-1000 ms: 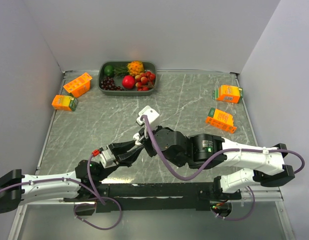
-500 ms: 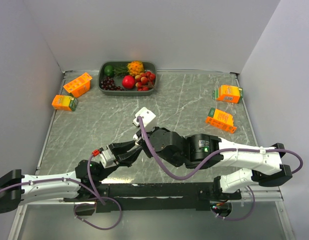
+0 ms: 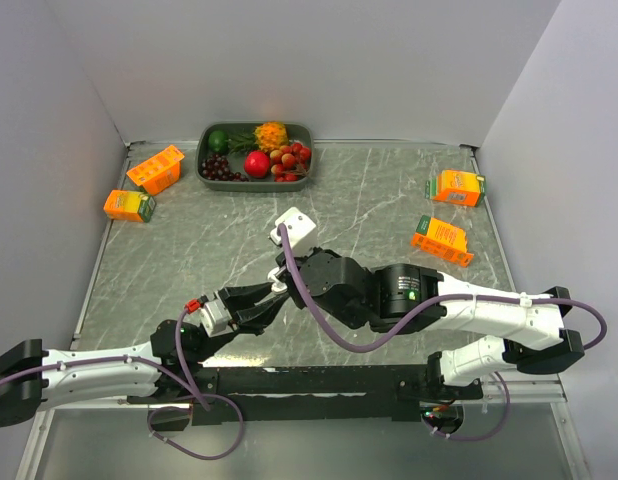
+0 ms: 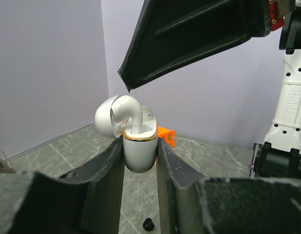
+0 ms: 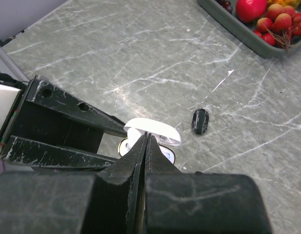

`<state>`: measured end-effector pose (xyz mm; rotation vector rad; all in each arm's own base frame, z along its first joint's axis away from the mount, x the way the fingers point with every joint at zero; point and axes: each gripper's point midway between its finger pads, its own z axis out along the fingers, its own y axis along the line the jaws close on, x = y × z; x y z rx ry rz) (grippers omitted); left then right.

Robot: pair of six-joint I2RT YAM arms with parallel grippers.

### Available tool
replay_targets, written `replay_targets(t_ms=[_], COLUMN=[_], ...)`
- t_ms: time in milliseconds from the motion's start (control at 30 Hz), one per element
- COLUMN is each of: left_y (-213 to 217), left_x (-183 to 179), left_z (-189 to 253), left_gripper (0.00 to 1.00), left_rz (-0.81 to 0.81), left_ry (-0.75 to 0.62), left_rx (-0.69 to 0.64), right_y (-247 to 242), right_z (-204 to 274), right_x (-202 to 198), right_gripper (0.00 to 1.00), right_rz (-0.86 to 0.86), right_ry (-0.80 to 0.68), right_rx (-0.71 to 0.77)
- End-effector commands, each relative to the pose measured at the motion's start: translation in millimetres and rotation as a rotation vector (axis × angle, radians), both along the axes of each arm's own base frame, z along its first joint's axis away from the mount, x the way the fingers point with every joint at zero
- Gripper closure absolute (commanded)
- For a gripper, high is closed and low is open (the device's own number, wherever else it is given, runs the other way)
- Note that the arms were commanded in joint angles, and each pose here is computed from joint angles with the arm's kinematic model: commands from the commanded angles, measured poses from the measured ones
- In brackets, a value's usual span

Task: Insert the wireless bluetooth earbuds into the charging case
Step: Place the earbud in the charging case.

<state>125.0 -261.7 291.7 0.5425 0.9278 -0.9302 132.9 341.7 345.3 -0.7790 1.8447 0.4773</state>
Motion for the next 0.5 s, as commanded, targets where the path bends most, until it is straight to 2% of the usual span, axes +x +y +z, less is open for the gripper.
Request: replay_targets(t_ms=[0,467], left_y=[3,4], left_x=[-6,-4], left_z=[13,16], left_gripper=[0.99,0.99], left_rz=[-0.030,-0.014], left_ry=[-0.022,-0.020], left_rx=[-0.045,-0.053], right_y=[-4,7], right_z=[19,10], right_x=[4,-10], right_gripper=[1.00,1.00], right_rz=[-0.012,0.071], right_ry=[-0.001,0.041], right_rx=[0.049,0.044])
